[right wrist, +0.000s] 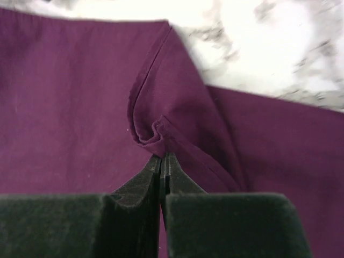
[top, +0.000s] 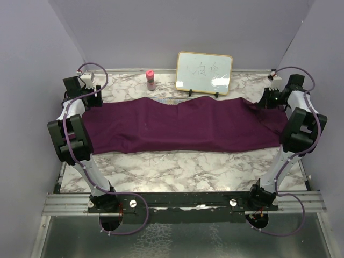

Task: Open and lay out the surgical kit
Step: Open the surgical kit at the center of the board.

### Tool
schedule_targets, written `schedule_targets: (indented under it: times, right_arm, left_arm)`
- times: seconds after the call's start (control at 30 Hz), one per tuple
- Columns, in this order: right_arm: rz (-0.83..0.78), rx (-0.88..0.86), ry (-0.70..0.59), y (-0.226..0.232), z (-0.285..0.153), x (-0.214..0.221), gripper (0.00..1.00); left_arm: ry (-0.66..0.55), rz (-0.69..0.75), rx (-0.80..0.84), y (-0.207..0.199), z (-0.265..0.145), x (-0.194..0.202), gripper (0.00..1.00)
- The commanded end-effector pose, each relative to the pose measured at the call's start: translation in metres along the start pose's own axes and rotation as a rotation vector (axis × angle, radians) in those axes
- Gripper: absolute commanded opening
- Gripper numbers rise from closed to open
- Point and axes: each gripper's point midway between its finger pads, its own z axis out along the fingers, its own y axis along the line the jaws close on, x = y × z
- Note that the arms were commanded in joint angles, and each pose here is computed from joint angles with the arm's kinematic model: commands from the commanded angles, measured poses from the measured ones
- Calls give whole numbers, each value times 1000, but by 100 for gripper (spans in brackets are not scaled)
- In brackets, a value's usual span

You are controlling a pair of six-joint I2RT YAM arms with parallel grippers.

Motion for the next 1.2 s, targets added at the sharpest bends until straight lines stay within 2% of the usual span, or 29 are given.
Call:
schedule_targets:
  times: [0.0, 0.2, 0.43, 0.6, 0.77, 1.07, 1.17]
  right_arm:
    - [-104, -25, 15, 24, -14, 21, 1]
    - [-124, 26, 54, 26, -19, 50, 1]
    - [-79, 54, 31, 23, -20, 41, 1]
    - [-45, 89, -2, 18, -21, 29, 1]
    - [-17, 68, -6, 21, -17, 31, 1]
    - [-17, 56, -12, 26, -20, 29, 1]
    - [-22, 69, -18, 25, -23, 27, 1]
  left_arm:
    - [-17, -4, 32, -6, 0, -4, 75]
    - [-8, -1, 21, -3, 1, -1, 75]
    - [2, 15, -23, 6, 4, 3, 75]
    - [38, 6, -107, 37, 13, 12, 75]
    - [46, -5, -157, 73, 31, 1, 75]
    - [43, 11, -179, 96, 67, -13, 73]
    - [63, 6, -191, 99, 72, -7, 72]
